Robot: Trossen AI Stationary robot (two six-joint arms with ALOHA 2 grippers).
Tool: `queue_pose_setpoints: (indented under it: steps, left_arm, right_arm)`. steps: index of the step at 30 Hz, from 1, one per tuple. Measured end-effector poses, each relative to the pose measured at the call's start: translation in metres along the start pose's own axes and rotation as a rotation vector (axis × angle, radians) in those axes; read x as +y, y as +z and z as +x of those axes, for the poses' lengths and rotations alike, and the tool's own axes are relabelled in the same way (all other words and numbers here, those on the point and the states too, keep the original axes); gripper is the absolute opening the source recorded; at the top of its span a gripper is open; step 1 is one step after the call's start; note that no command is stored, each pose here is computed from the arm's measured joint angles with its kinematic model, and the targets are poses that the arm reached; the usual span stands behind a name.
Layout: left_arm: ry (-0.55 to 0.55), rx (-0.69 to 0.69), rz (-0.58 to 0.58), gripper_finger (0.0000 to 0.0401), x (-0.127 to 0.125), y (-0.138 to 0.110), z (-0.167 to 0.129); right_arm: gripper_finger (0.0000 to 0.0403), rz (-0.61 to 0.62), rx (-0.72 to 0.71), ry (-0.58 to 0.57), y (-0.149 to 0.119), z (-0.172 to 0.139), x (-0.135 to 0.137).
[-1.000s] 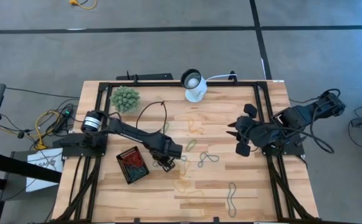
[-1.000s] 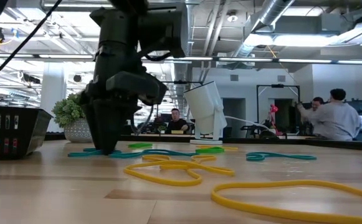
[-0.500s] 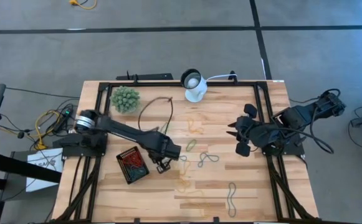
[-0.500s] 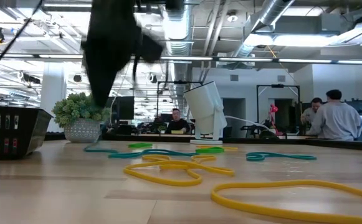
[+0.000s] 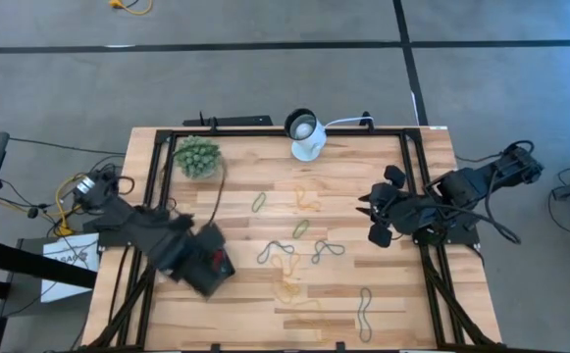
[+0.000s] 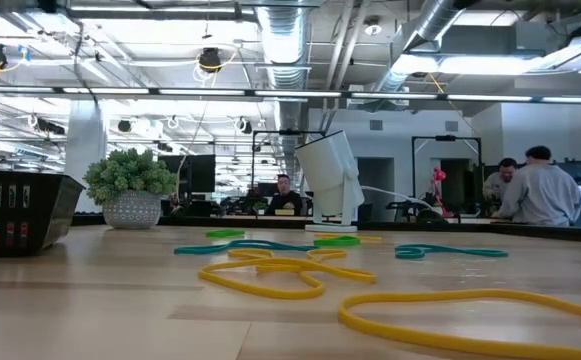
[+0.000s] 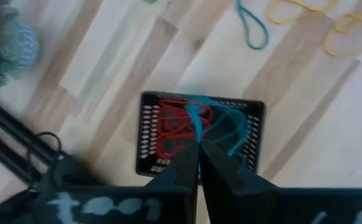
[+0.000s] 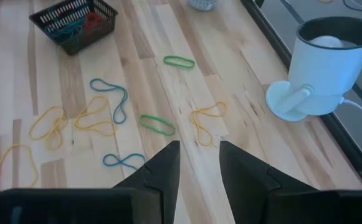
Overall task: Pick and place items into bin
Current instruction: Put the blue rubber band into the black bin
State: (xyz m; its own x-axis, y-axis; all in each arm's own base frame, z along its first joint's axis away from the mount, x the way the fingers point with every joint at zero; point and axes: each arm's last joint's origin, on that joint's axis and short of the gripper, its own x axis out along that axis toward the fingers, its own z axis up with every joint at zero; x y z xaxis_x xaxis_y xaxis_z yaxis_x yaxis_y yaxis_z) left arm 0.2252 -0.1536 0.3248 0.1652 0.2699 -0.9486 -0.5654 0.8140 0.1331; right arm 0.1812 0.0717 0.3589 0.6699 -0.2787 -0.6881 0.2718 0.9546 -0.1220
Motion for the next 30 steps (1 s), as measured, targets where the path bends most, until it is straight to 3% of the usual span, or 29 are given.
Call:
queue_pose_setpoints:
  steps: [4,9,12,18,24,30]
  left_arm:
    - [0.000,-0.023,-0.001,0.0000,-0.010,-0.021,0.006]
    - [0.030,-0.026,-0.011,0.0000,-0.016,-0.037,0.041]
    - [0.075,0.037,-0.034,0.0000,-0.012,-0.041,0.068]
    - [0.001,0.163,-0.052,0.0000,-0.011,-0.045,0.113]
    - [0.013,0.126,-0.020,0.0002,-0.006,-0.039,0.128]
    - [0.013,0.120,0.032,0.0029,-0.004,-0.033,0.130]
  right_arm:
    - [0.0107,-0.014,0.019,-0.010,0.001,0.008,0.007]
    - [0.0107,-0.025,0.036,-0.015,0.004,0.020,0.017]
    - [0.0107,-0.039,0.057,-0.022,0.004,0.027,0.022]
    - [0.0107,-0.055,0.095,-0.009,0.002,0.034,0.028]
    - [0.0107,-0.050,0.091,-0.003,0.003,0.033,0.028]
    - [0.0107,-0.050,0.099,0.008,0.002,0.034,0.028]
